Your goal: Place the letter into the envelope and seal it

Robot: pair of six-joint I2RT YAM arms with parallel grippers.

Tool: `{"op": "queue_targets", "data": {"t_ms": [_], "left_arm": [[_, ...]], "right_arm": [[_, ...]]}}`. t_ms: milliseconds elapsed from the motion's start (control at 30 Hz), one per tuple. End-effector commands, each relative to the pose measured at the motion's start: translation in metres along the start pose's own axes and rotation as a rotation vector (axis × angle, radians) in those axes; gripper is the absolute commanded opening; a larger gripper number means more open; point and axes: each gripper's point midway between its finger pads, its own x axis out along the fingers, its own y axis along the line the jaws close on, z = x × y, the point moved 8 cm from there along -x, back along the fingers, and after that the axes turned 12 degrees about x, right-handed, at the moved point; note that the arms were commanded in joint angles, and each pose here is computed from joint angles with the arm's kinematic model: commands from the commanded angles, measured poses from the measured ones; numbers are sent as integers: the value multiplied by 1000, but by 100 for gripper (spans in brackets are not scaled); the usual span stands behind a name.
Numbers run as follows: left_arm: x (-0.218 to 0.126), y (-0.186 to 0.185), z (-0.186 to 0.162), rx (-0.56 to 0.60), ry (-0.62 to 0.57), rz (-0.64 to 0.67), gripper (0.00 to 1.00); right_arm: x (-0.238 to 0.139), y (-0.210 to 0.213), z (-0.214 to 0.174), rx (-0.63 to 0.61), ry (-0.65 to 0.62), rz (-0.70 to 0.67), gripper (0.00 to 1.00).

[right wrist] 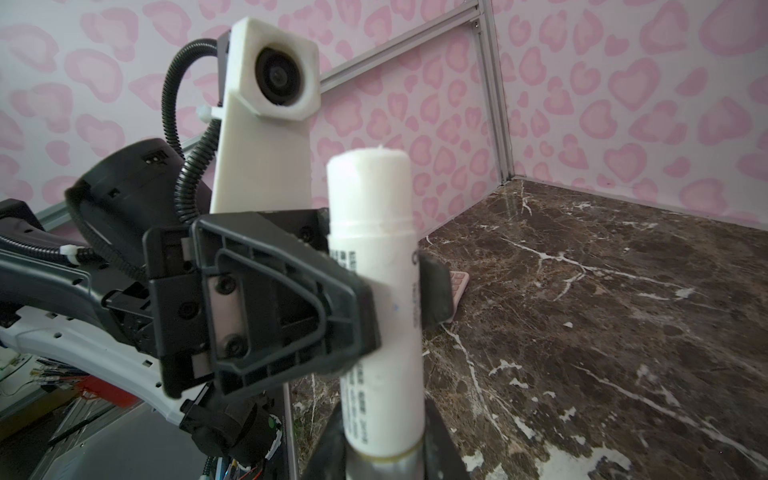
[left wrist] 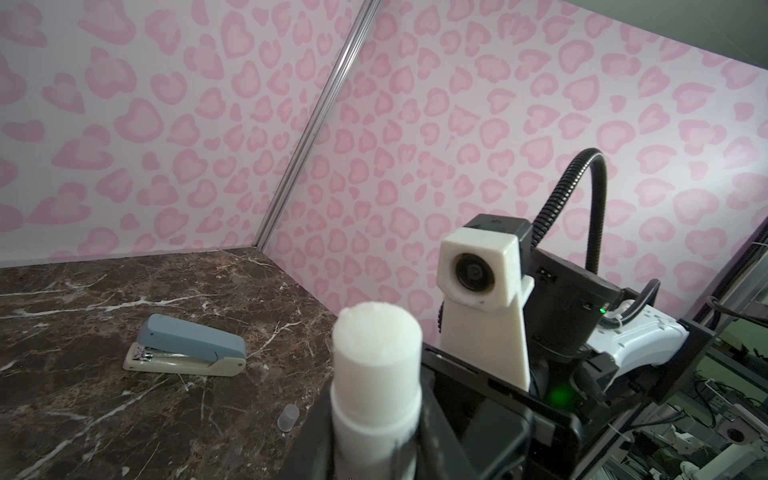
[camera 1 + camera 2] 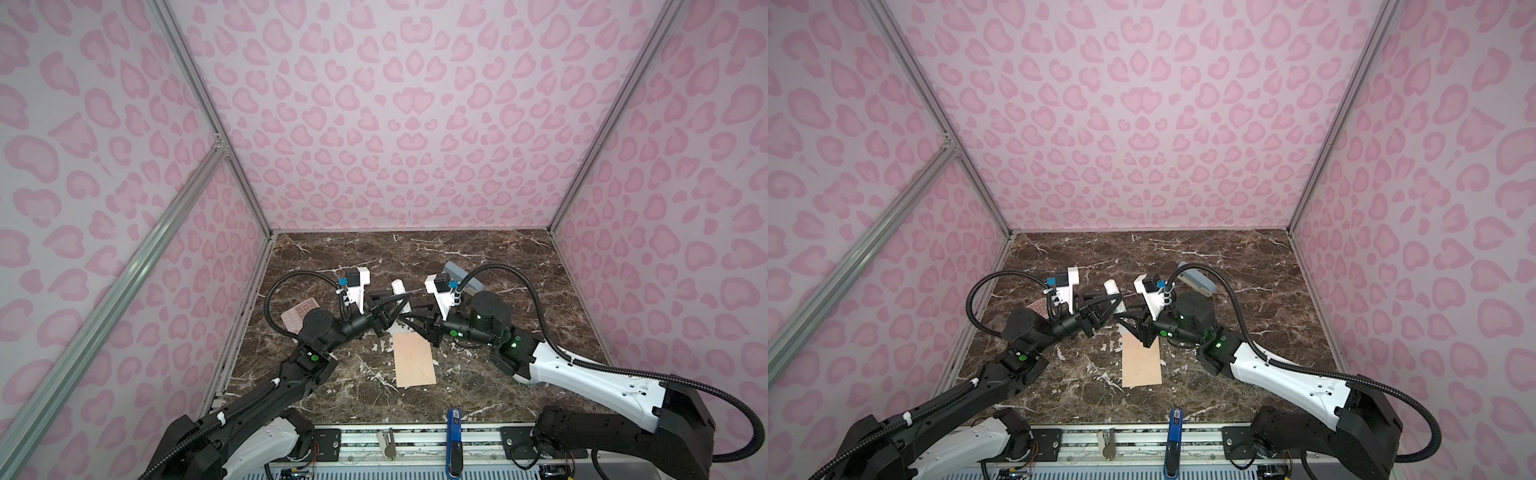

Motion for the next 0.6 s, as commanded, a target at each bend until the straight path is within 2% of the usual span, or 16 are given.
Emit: {"op": "queue_targets", "data": {"t_ms": [0,133,567], "left_arm": [[1,-1,-4,44,37,29,8],[0,1,-10,55,47,113,7],[-6,11,-11,54,5,275,6]], "right_arm": [[0,-7,9,-81,-68,-189,22],[0,0,13,-167,-115,-333,22],[4,18,11,-305,-229,-599,21]]}}
